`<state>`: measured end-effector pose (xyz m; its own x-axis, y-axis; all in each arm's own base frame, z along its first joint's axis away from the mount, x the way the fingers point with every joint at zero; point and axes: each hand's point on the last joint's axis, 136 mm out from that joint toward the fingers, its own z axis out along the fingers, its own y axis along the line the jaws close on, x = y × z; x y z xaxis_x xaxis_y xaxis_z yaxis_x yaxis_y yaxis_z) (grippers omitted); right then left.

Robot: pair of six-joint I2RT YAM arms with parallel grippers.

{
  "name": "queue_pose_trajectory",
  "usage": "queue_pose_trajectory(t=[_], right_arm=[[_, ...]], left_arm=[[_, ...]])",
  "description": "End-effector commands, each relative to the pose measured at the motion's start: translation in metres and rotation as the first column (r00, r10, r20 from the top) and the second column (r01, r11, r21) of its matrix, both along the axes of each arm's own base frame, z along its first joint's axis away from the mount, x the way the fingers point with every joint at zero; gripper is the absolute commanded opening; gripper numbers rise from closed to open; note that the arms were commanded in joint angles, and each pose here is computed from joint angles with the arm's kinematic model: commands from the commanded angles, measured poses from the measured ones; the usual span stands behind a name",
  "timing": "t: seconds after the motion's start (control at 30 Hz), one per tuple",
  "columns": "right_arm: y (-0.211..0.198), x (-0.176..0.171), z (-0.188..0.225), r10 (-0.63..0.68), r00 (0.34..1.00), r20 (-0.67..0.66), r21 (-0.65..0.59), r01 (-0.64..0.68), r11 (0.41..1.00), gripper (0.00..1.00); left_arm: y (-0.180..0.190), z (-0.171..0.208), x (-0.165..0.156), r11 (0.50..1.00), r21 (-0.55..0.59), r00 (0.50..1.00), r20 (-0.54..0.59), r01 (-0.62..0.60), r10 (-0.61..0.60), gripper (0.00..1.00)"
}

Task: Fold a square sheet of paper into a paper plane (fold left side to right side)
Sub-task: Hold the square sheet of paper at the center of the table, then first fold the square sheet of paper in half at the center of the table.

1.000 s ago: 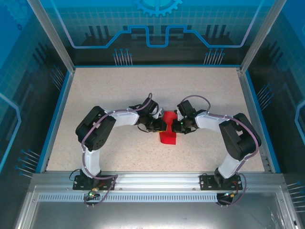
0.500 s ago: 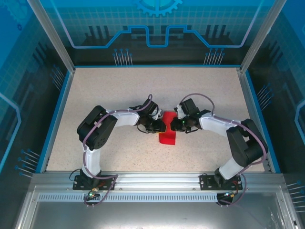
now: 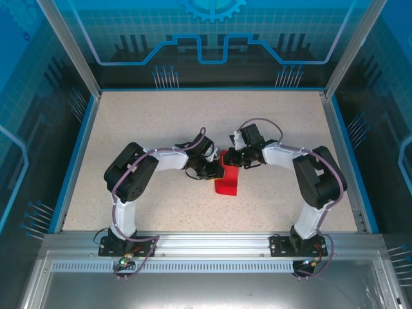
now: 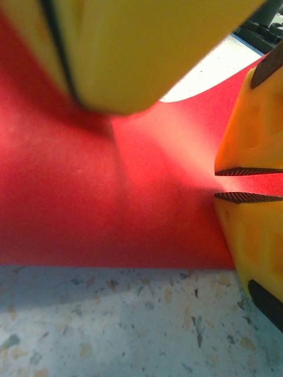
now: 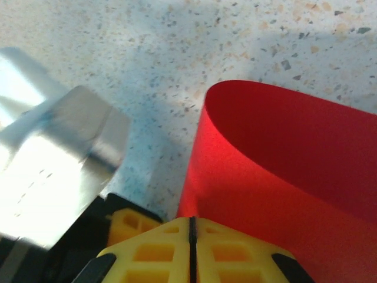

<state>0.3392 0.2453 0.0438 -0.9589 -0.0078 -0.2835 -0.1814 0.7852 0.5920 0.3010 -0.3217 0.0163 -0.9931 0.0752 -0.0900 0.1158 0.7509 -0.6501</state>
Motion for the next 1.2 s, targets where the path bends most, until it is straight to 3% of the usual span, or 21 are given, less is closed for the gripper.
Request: queue_pose_trajectory(t=[0.0, 0.27, 0.53, 0.77, 1.07, 1.17], right_arm=[[-0.003, 0.002, -0.018, -0.017, 0.998, -0.058, -0.050, 0.014, 0.999, 0.09], [-0.024, -0.011, -0.053, -0.077, 0.983, -0.167, -0.183, 0.046, 0.982, 0.08], [-0.028, -0.016, -0.062, -0.091, 0.977, -0.195, -0.202, 0.051, 0.978, 0.08], [-0.028, -0.016, -0.060, -0.084, 0.978, -0.191, -0.197, 0.046, 0.979, 0.08], [-0.023, -0.016, -0.057, -0.064, 0.982, -0.180, -0.182, 0.031, 0.983, 0.08], [-0.023, -0.016, -0.055, -0.062, 0.982, -0.176, -0.182, 0.030, 0.983, 0.08]], left_arm=[[0.017, -0.014, -0.016, 0.996, 0.086, 0.999, -0.044, -0.005, 0.009, 0.20], [0.020, -0.003, -0.033, 0.997, 0.056, 0.999, -0.020, 0.043, -0.042, 0.19], [0.021, 0.002, -0.074, 0.990, 0.027, 0.990, -0.031, 0.140, -0.139, 0.19], [0.030, 0.003, -0.095, 0.989, 0.016, 0.988, -0.055, 0.146, -0.145, 0.19], [0.016, 0.058, -0.072, 0.987, -0.100, 0.991, 0.053, 0.128, -0.123, 0.20], [0.010, 0.060, -0.062, 0.985, -0.097, 0.989, 0.059, 0.139, -0.134, 0.20]])
